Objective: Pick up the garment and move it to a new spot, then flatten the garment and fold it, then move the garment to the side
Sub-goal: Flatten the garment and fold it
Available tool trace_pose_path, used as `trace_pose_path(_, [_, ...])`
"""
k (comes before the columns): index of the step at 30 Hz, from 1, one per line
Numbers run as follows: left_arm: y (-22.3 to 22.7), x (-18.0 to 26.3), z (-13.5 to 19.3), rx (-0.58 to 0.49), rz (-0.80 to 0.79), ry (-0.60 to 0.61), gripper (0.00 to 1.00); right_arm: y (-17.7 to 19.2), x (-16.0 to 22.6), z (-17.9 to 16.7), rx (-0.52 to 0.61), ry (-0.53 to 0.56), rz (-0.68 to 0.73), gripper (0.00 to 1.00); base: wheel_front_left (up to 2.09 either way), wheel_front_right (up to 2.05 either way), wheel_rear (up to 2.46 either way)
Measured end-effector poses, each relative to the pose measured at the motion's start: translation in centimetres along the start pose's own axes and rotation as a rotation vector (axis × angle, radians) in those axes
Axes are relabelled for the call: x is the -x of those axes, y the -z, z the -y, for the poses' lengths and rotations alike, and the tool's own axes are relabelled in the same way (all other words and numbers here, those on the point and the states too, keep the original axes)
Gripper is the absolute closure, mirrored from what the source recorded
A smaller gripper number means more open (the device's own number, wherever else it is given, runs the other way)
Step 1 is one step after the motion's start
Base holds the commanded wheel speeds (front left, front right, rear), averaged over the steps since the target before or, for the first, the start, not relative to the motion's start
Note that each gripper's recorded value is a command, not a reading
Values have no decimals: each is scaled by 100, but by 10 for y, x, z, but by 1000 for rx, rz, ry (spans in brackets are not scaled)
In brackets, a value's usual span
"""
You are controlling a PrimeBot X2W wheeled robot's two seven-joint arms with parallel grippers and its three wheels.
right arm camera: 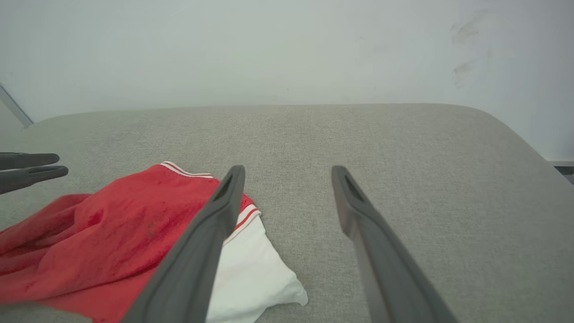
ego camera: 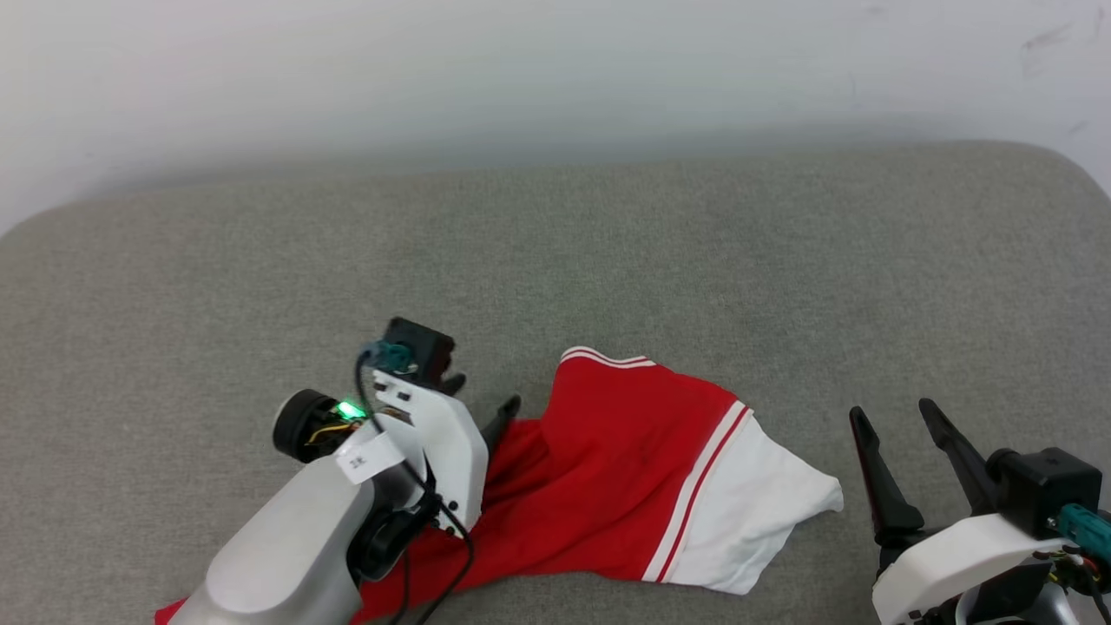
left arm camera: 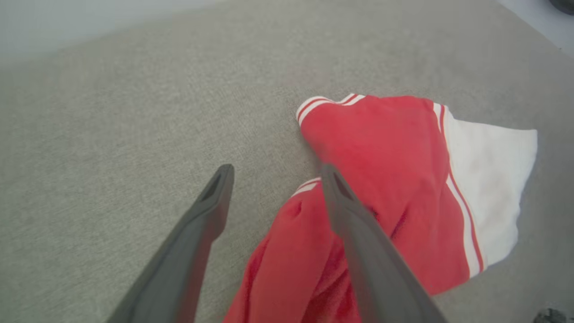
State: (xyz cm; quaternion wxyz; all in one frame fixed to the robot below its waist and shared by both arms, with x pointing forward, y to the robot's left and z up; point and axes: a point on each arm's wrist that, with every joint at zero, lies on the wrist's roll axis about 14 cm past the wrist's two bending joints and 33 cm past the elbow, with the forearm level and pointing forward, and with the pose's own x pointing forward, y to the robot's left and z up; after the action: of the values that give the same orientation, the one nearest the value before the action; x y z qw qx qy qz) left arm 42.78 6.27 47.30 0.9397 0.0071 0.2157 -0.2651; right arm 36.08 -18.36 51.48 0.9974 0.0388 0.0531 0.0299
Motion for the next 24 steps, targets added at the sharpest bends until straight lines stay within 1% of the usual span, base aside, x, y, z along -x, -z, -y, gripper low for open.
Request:
trace_pose_path(4, [37, -15, 9, 7, -201, 64, 0, 9, -4, 6, -5, 17, -29, 0, 0, 0, 0])
trace_pose_path(8, [72, -22, 5, 26, -356, 63, 0, 15, -8, 12, -3, 36, -47, 0, 0, 0, 0])
trace_pose_path(11, [93, -25, 3, 36, -446, 61, 0, 19, -12, 17, -2, 48, -58, 0, 0, 0, 0])
trace_pose_path(15, [104, -30, 6, 24, -526, 76, 0, 22, -14, 17, -7, 49, -65, 0, 0, 0, 0])
trace_pose_path(16, [105, -31, 7, 19, -536, 82, 11, 22, -14, 17, -8, 49, -67, 0, 0, 0, 0])
trace_pose_path(17, [106, -32, 7, 15, -541, 83, 51, 23, -15, 17, -8, 49, -70, 0, 0, 0, 0])
trace_pose_path(18, [106, -32, 8, 15, -540, 87, 69, 24, -15, 17, -9, 49, -71, 0, 0, 0, 0])
trace_pose_path(19, [105, -33, 7, 4, -527, 86, 100, 24, -15, 17, -10, 49, -71, 0, 0, 0, 0])
trace_pose_path(21, [98, -37, 4, -13, -469, 70, 100, 24, -15, 18, -10, 50, -70, 0, 0, 0, 0])
trace_pose_path(24, [81, -40, -6, -37, -352, 4, 100, 22, -14, 18, -12, 50, -64, 0, 0, 0, 0])
